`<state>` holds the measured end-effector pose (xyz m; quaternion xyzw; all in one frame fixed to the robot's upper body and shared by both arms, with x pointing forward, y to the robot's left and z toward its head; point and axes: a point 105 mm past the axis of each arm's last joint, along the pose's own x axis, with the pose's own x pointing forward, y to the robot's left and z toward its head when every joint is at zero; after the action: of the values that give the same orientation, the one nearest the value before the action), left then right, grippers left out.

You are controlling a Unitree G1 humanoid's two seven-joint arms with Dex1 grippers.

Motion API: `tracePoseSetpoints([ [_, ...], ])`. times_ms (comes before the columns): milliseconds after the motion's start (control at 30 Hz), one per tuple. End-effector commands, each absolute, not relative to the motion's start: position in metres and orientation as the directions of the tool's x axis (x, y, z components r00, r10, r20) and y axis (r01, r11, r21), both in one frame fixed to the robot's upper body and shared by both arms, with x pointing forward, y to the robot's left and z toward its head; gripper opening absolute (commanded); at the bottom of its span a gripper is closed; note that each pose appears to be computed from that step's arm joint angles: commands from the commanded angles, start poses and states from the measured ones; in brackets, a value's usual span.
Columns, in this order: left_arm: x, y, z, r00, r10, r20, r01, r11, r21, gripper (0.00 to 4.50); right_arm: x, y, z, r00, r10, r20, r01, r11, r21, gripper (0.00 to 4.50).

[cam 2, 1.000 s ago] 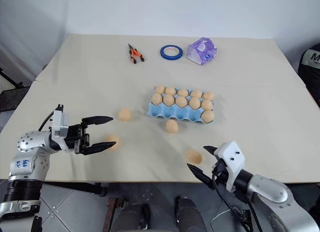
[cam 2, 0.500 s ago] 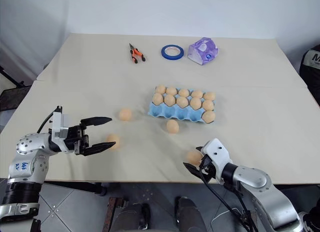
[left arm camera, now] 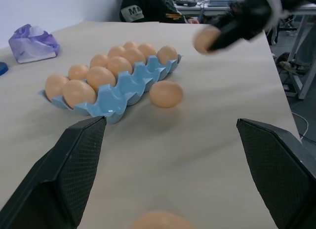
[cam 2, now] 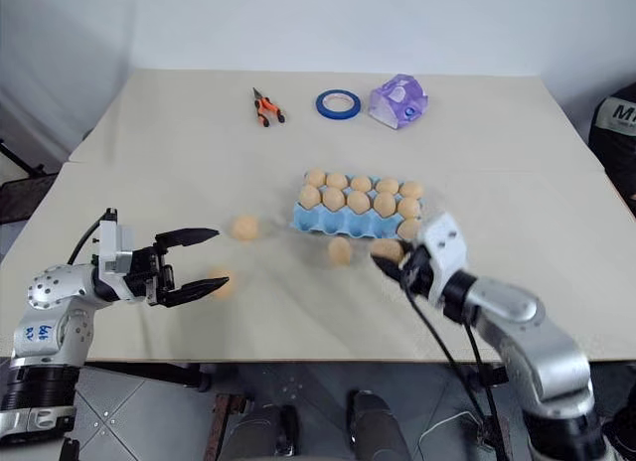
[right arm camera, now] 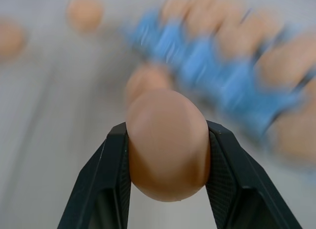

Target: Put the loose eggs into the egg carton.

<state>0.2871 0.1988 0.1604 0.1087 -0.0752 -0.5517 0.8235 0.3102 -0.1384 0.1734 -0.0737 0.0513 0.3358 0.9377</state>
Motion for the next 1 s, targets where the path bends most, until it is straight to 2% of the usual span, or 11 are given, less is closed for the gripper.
tracePoseSetpoints([
  [33, 0.286, 0.196, 0.172, 0.375, -0.926, 0.032, 0.880, 0.367, 0.301, 4.50, 0.335, -0.139, 0.183, 0.804, 0.580, -0.129, -0.591, 0.803, -0.074, 1.59],
  [233, 0.286, 0.196, 0.175, 0.386, -0.922, 0.041, 0.871, 0.378, 0.313, 4.50, 0.362, -0.135, 0.174, 0.819, 0.550, -0.164, -0.570, 0.811, -0.131, 1.59],
  [467, 0.287, 0.201, 0.175, 0.406, -0.913, 0.043, 0.862, 0.398, 0.315, 4.50, 0.369, -0.140, 0.171, 0.837, 0.520, -0.172, -0.545, 0.822, -0.165, 1.59],
  [500, 0.287, 0.201, 0.175, 0.407, -0.912, 0.043, 0.861, 0.399, 0.314, 4.50, 0.369, -0.141, 0.171, 0.839, 0.516, -0.174, -0.542, 0.823, -0.169, 2.30],
  [533, 0.287, 0.201, 0.175, 0.408, -0.912, 0.043, 0.861, 0.400, 0.314, 4.50, 0.369, -0.142, 0.171, 0.840, 0.514, -0.176, -0.540, 0.824, -0.172, 2.53],
  [700, 0.288, 0.199, 0.175, 0.403, -0.914, 0.046, 0.863, 0.396, 0.312, 4.50, 0.361, -0.139, 0.182, 0.825, 0.550, -0.129, -0.565, 0.802, -0.195, 4.35],
  [733, 0.288, 0.199, 0.175, 0.402, -0.914, 0.047, 0.864, 0.396, 0.312, 4.50, 0.361, -0.138, 0.183, 0.824, 0.553, -0.125, -0.567, 0.800, -0.198, 4.47],
  [867, 0.289, 0.197, 0.176, 0.397, -0.916, 0.048, 0.865, 0.391, 0.313, 4.50, 0.355, -0.136, 0.188, 0.809, 0.576, -0.118, -0.588, 0.785, -0.198, 4.47],
  [1000, 0.290, 0.197, 0.176, 0.395, -0.917, 0.048, 0.867, 0.389, 0.312, 4.50, 0.336, -0.132, 0.194, 0.766, 0.635, -0.099, -0.641, 0.744, -0.186, 4.47],
])
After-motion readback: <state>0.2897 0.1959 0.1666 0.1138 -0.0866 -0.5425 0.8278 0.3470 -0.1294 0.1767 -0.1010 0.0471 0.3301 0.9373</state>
